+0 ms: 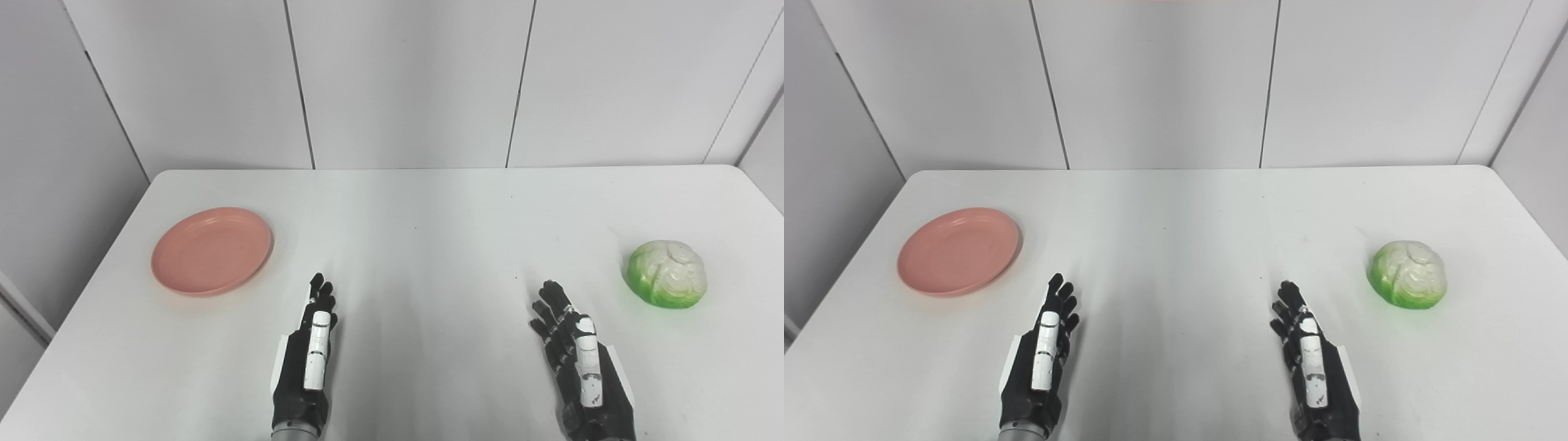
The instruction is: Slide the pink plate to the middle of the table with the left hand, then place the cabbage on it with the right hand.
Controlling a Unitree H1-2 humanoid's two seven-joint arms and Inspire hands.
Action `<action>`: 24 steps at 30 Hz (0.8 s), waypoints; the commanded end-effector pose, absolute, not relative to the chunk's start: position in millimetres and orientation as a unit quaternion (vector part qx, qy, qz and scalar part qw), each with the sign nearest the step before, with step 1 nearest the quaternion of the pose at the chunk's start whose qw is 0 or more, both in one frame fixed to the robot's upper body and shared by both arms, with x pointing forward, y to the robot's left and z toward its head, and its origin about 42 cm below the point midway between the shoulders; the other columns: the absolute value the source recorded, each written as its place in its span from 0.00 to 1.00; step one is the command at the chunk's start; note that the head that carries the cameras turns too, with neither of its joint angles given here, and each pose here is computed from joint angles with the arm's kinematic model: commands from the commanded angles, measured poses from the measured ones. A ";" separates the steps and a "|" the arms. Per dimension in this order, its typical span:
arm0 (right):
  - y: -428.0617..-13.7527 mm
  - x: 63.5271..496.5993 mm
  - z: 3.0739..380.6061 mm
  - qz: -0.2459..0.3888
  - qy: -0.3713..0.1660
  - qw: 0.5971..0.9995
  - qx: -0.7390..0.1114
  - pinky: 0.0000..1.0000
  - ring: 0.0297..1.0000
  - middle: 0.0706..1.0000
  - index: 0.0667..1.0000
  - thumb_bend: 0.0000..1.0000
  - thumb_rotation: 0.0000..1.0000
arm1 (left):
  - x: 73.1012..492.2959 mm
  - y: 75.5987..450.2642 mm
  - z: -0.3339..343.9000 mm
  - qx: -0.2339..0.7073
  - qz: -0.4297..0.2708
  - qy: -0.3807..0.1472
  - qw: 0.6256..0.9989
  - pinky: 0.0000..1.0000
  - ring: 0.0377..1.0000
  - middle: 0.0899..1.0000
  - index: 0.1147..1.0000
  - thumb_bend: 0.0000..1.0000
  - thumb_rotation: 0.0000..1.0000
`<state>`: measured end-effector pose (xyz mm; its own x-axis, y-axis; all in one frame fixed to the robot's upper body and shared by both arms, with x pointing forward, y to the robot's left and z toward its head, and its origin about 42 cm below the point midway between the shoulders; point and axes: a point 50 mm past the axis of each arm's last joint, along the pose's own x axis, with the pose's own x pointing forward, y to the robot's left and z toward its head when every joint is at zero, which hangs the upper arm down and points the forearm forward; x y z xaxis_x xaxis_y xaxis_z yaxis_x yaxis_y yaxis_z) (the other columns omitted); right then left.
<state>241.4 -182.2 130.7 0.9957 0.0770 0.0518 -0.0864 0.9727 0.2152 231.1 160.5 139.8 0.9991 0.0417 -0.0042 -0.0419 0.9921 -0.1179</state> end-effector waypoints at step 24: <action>-199.1 222.2 125.7 0.050 -0.016 0.995 0.081 0.96 0.94 0.94 0.90 0.83 0.98 | 213.3 164.5 133.9 -0.067 0.030 0.023 0.997 1.00 1.00 0.99 1.00 0.69 1.00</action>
